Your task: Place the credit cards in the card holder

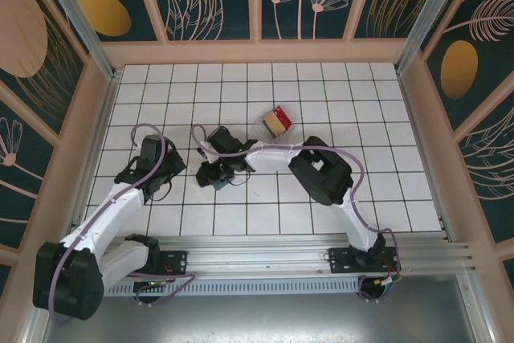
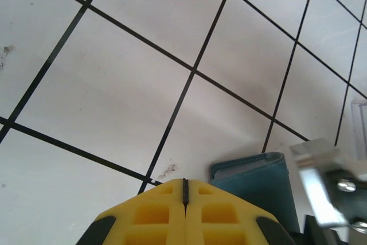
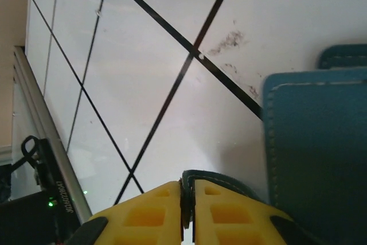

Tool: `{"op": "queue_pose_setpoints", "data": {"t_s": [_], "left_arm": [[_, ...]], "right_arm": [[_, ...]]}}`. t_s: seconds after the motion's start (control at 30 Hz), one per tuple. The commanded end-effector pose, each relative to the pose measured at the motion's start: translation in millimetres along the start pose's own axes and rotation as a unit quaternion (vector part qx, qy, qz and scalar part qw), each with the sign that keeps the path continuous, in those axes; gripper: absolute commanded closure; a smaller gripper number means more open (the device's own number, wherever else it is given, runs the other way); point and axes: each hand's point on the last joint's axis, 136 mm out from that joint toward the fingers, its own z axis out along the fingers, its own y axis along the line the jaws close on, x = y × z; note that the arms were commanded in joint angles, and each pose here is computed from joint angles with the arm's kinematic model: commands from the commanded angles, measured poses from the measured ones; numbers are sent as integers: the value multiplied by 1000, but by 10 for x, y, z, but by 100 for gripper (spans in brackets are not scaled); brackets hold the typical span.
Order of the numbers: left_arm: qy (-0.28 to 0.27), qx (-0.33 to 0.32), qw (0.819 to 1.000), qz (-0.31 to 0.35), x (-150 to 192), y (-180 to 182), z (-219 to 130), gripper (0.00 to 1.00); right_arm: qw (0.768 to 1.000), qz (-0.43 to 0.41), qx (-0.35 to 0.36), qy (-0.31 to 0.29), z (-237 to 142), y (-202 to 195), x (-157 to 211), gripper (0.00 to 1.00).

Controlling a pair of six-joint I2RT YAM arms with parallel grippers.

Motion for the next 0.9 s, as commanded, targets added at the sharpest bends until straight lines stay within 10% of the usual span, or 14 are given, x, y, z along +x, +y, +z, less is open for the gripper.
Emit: {"op": "queue_pose_setpoints", "data": {"t_s": [0.0,0.43,0.87], "left_arm": [[12,-5,1000,-4,41,33,-11,100],[37,77,996,22,34,-348,43,99],[94,175,980,-5,248,-890,158,98]], "right_arm": [[1000,-19,1,-19,-106,93,-145,81],[994,-50,13,-100,-936,465,-455,57],[987,42,88,-129,-1239,-574,-362,56]]}}
